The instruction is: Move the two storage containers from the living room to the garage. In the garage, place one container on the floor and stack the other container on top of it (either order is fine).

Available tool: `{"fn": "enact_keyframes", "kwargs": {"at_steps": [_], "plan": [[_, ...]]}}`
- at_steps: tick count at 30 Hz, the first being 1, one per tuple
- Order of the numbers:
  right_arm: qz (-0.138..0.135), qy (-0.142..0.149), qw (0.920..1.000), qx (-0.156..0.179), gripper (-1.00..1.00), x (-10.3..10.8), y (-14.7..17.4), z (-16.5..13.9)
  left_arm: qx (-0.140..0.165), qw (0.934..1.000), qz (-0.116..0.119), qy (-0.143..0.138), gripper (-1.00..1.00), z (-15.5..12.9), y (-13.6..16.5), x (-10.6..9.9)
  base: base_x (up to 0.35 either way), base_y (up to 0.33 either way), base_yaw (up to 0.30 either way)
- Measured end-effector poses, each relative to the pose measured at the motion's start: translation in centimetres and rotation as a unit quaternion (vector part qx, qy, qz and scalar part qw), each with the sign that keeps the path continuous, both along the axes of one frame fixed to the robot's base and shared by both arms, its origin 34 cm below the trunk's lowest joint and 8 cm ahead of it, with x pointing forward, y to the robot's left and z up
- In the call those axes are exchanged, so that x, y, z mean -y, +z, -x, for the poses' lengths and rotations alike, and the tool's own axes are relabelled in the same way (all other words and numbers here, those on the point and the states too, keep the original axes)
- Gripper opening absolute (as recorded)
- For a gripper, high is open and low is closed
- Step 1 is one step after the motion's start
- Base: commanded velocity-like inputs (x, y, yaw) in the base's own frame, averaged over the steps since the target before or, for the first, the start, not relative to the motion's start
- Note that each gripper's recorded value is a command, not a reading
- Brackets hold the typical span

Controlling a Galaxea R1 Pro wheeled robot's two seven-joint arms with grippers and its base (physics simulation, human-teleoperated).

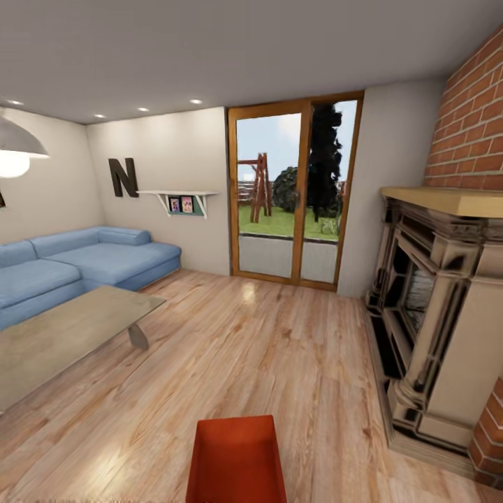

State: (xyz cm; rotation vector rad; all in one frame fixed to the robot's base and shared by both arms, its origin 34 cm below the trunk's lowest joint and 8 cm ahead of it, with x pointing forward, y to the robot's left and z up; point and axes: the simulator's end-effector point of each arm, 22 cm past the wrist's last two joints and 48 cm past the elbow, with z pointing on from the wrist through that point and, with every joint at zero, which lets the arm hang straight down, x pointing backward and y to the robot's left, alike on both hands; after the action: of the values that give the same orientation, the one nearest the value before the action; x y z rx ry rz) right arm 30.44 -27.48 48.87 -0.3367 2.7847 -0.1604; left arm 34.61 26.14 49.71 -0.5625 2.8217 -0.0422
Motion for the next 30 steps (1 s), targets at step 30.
{"fn": "enact_keyframes", "kwargs": {"at_steps": [30], "plan": [[-0.002,0.003,1.0,0.0,1.0,-0.02,0.02,0.0,0.0,1.0,0.0,0.0,1.0,0.0,0.03,0.01,0.141,0.0,0.067]]}}
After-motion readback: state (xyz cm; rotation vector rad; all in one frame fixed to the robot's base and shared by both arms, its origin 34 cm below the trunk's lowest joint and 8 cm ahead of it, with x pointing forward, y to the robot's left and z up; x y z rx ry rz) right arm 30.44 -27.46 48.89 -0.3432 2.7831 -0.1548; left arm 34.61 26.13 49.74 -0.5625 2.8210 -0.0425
